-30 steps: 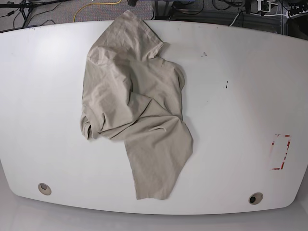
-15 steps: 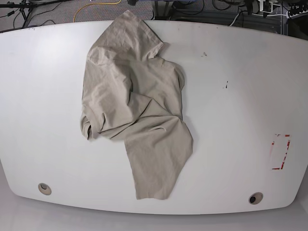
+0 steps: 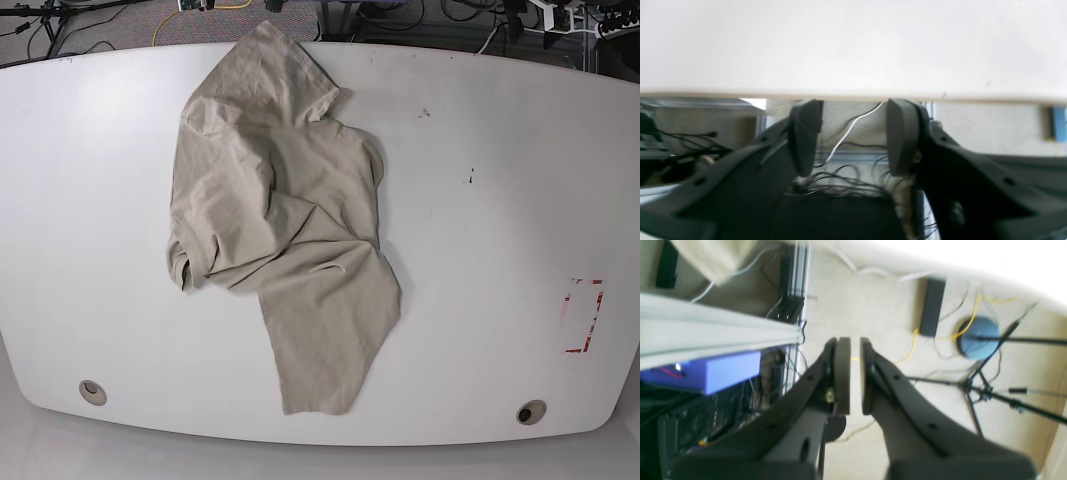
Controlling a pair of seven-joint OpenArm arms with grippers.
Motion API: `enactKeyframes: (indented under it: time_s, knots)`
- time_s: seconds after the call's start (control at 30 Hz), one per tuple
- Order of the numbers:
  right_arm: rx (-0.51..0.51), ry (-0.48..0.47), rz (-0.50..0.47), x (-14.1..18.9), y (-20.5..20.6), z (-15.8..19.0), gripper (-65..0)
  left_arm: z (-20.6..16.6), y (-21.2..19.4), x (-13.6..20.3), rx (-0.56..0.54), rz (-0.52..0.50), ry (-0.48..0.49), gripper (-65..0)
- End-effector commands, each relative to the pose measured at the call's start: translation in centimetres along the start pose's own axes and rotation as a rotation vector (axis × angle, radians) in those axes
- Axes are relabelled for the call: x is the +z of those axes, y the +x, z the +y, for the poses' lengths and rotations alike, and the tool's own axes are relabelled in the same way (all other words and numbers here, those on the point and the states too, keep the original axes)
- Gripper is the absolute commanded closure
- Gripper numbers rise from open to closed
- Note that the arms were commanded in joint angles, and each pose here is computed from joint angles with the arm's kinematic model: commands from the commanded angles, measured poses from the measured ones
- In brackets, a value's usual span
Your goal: Fold the T-shirt properly
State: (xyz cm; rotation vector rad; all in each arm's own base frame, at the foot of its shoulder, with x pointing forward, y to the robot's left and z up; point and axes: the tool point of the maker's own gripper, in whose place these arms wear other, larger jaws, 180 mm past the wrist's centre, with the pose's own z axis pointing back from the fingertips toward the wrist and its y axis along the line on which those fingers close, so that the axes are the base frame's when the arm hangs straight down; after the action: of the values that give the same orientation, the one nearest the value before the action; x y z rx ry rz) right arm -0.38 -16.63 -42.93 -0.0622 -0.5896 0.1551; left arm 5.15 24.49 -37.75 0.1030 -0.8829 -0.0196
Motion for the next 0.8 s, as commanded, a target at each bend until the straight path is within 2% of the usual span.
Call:
enactKeyframes:
  time_s: [0.0,0.33,0.77]
  knots:
    - [-0.004,-0.018,-0.028,1.1,0.8,-0.4,-4.7,-0.4,0.9,0.6,0.033,-0.020,-0.013,-31.2]
    - [0.006,-0.032,-0.101,0.9,3.5,-0.8,-4.7,-0.7,2.0,0.6,0.071,-0.047,-0.028,-31.1]
    - [-0.002,-0.034,-0.092,0.4,3.3,-0.8,-4.7,-1.6,2.2,-0.1,0.052,-0.058,-0.079,-31.5]
